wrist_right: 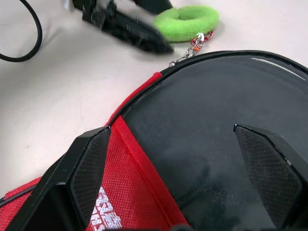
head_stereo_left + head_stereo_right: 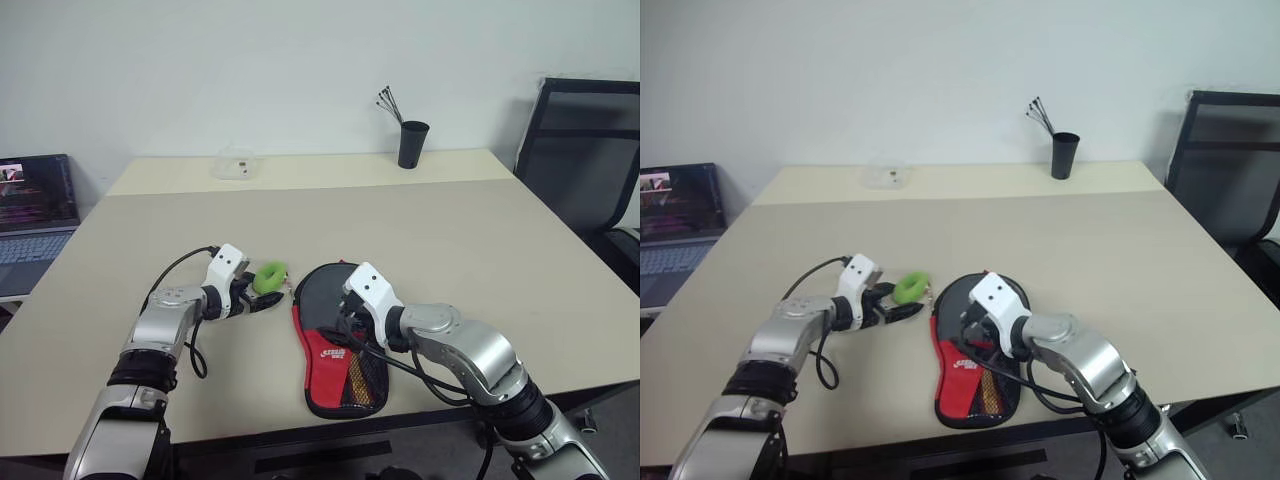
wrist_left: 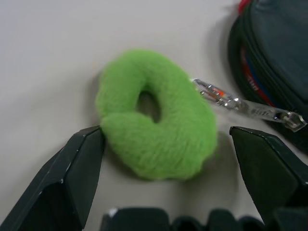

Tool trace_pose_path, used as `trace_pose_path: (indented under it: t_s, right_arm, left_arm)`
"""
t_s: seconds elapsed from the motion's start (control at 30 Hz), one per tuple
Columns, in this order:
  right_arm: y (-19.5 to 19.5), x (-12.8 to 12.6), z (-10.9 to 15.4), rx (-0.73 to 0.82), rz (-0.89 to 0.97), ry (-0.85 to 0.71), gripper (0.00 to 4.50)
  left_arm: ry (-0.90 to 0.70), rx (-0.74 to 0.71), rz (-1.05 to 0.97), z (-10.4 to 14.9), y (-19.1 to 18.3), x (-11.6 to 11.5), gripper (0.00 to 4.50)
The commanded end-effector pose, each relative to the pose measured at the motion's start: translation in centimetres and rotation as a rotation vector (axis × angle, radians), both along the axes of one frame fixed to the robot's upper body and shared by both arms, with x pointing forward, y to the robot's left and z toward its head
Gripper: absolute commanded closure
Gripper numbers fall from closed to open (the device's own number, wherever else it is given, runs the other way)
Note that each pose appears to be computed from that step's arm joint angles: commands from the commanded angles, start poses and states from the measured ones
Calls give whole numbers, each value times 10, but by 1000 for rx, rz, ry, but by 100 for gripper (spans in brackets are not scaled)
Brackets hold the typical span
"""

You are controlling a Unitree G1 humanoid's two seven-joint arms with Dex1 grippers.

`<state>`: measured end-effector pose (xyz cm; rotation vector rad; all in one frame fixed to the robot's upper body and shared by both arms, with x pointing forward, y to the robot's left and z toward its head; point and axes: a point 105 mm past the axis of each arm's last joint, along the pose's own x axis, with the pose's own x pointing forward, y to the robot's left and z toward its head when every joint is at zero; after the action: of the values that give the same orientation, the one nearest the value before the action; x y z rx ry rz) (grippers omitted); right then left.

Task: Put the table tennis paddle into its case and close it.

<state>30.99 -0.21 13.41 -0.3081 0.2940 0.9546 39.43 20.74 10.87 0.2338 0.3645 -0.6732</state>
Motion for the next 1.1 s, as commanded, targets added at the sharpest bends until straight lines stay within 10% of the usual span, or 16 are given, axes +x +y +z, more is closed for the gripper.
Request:
trace_pose_path:
  t_s: [0.03,0.1,0.57,1.1]
  right_arm:
    - [2,-1,10,32,7,-39,0]
    - [2,-1,10,33,4,-38,0]
    - [6,9,7,44,-13,-39,0]
    - [-6,20,-44,-58,-60,59,0]
  left_arm:
    - [20,1,-27,-3,-8,2,7]
    - [25,0,-22,-5,-8,2,7]
    - [13,-9,10,-3,4,-1,440]
    - [-163,87,-74,64,-8,24,442]
